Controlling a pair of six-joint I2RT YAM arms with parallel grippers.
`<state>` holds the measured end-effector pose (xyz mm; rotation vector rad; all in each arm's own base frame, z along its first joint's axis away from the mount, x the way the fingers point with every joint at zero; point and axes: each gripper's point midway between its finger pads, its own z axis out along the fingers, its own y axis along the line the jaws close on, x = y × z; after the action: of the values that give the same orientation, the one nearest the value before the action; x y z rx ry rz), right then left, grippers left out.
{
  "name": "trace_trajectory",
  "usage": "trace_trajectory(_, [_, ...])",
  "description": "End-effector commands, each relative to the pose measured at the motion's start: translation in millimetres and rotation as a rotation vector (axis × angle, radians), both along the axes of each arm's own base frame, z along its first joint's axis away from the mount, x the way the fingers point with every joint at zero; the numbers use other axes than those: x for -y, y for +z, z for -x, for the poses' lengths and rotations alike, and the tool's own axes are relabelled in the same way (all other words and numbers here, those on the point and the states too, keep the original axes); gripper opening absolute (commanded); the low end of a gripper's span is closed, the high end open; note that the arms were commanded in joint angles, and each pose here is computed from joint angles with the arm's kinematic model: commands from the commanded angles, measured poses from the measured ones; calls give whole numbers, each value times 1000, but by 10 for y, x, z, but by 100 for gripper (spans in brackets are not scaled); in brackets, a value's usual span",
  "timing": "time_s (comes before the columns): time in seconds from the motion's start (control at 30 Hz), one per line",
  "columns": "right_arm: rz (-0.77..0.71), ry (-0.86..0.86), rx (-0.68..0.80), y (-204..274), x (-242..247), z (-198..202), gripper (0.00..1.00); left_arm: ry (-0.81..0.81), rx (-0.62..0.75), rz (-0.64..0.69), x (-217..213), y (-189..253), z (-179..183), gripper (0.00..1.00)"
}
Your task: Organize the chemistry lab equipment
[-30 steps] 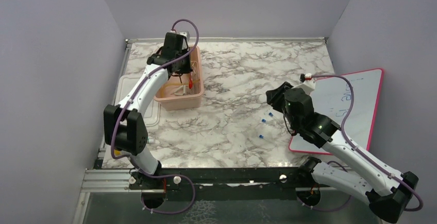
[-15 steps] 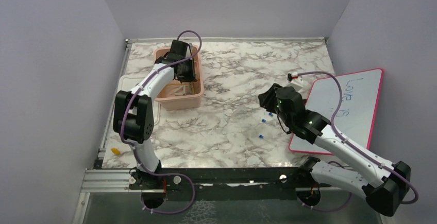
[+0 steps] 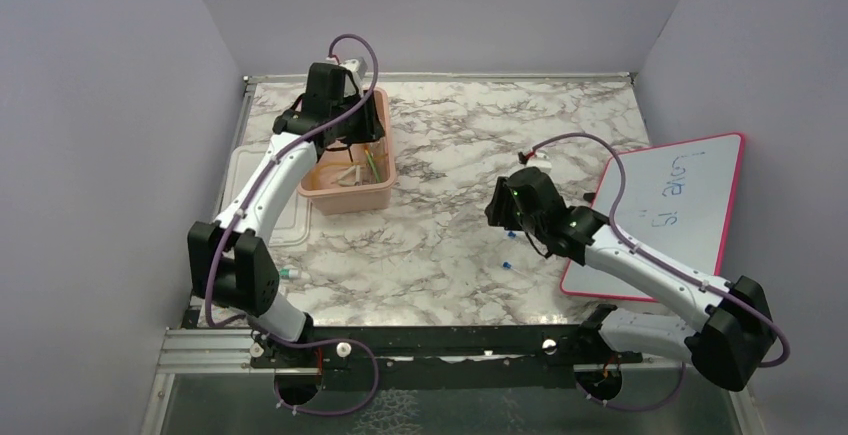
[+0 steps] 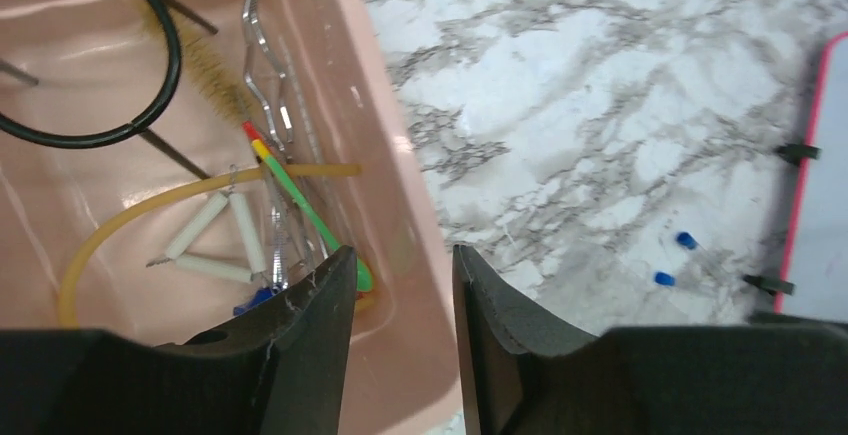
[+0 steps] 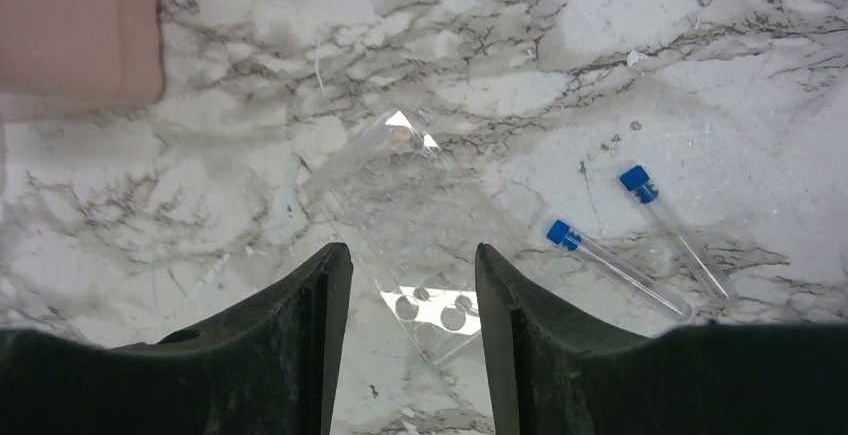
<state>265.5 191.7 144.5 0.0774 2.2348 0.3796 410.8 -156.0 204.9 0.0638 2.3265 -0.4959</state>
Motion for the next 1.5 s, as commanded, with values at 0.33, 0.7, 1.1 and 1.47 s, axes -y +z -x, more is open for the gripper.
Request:
trace_trajectory(0.33, [45,179,-352,-584,-47,646,71,-471,172,69,992,389,950,52])
trace_trajectory(0.7, [41,161,-482,-916,-136,726,68,-491,201,44,927,285,1074,54])
trace_trajectory(1.1, [97,20,-344,-854,-345,-13,59,-473,195,35,897,234,1059,55])
trace_trajectory(1.47, [277,-21,-233,-927,-384,-591,44,-442,190,10,854,182,1010,55])
